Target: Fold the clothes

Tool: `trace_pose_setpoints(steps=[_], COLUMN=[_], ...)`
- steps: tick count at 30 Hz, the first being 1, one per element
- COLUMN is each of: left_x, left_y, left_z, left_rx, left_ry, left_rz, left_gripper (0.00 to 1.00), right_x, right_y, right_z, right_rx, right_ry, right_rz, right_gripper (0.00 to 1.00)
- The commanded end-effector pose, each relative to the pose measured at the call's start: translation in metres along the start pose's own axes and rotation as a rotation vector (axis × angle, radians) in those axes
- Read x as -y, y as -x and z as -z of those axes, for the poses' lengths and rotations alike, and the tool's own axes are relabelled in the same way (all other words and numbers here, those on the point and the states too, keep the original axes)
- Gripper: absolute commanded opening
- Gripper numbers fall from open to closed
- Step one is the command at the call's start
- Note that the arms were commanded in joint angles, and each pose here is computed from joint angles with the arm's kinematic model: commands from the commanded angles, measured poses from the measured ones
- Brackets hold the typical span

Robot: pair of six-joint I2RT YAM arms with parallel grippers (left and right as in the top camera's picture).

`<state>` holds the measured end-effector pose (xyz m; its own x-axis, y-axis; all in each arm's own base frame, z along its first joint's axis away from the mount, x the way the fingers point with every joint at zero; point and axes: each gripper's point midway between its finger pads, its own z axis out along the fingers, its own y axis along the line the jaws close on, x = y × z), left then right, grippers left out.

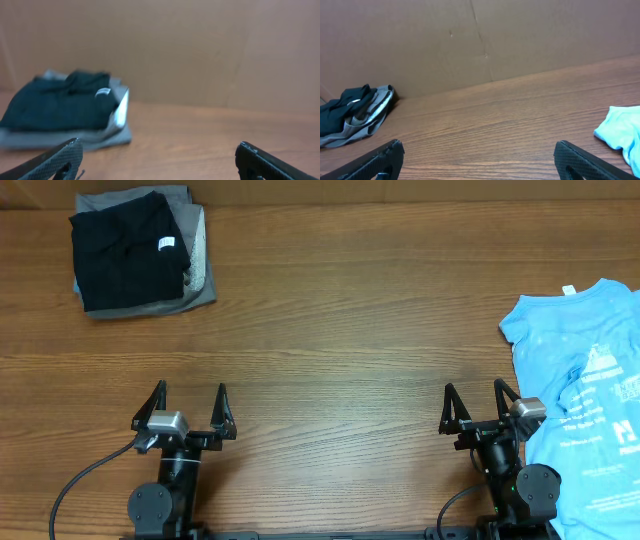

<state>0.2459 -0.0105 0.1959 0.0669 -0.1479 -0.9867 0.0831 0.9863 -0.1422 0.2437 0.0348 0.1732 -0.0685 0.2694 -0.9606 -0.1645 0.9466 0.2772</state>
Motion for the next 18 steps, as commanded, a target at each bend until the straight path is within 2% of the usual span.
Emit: trace_pose_setpoints(steps=[1, 3, 18], left_x=[-0.019, -0.024, -0.024], left_y=[-0.025, -0.036, -0.037], left_z=[0.003, 0.004, 0.004], left_rx=[-0.089, -0.137, -0.138], left_ry=[0.106, 0.127, 0.126], left_rz=[0.008, -0.003, -0.017], left_gripper=[1.0, 1.0, 1.0], right_x=[0.003, 0.003, 0.003], right_y=[-0.001, -0.001, -0.001], right_z=[0.0, 0.0, 0.0], right_rx=[0.007, 0.008, 0.008], right_ry=[-0.01, -0.01, -0.01], right_rz=[0.008, 0.008, 0.008], right_gripper=[1.0, 1.0, 1.0])
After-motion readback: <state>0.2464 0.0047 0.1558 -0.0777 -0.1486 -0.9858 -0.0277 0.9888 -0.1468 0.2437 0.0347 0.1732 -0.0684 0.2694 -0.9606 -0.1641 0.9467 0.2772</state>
